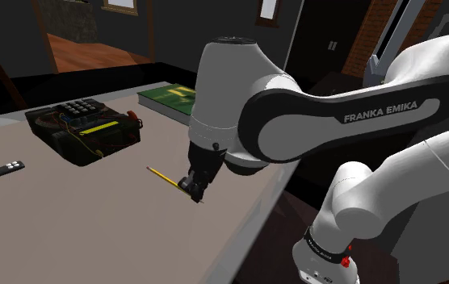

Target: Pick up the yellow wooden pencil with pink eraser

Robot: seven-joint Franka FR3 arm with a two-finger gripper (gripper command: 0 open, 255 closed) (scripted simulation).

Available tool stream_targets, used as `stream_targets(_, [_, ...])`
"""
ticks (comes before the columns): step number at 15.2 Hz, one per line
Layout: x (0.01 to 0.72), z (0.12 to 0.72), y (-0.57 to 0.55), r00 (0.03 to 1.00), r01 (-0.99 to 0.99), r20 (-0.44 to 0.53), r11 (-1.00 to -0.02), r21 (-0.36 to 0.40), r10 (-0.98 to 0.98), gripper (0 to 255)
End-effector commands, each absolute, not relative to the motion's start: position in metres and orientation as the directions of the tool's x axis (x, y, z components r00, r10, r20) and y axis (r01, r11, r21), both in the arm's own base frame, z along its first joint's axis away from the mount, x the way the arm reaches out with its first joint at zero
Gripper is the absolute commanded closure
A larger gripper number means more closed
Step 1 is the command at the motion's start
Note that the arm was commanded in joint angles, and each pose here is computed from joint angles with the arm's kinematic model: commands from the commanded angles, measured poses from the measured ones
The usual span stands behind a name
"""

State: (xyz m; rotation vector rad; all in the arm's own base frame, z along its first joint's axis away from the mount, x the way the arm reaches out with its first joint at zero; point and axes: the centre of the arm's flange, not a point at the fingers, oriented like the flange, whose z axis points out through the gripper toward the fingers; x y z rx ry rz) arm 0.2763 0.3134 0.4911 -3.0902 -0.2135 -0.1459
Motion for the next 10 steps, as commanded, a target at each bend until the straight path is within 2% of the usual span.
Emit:
stream_targets(1, [0.277,0.501,0.313,0.986,0.139,0.096,-0.99,-0.034,0.135,255])
stream_targets(10, [0.277,0.539,0.313,0.986,0.139,0.096,-0.99,-0.034,0.135,255])
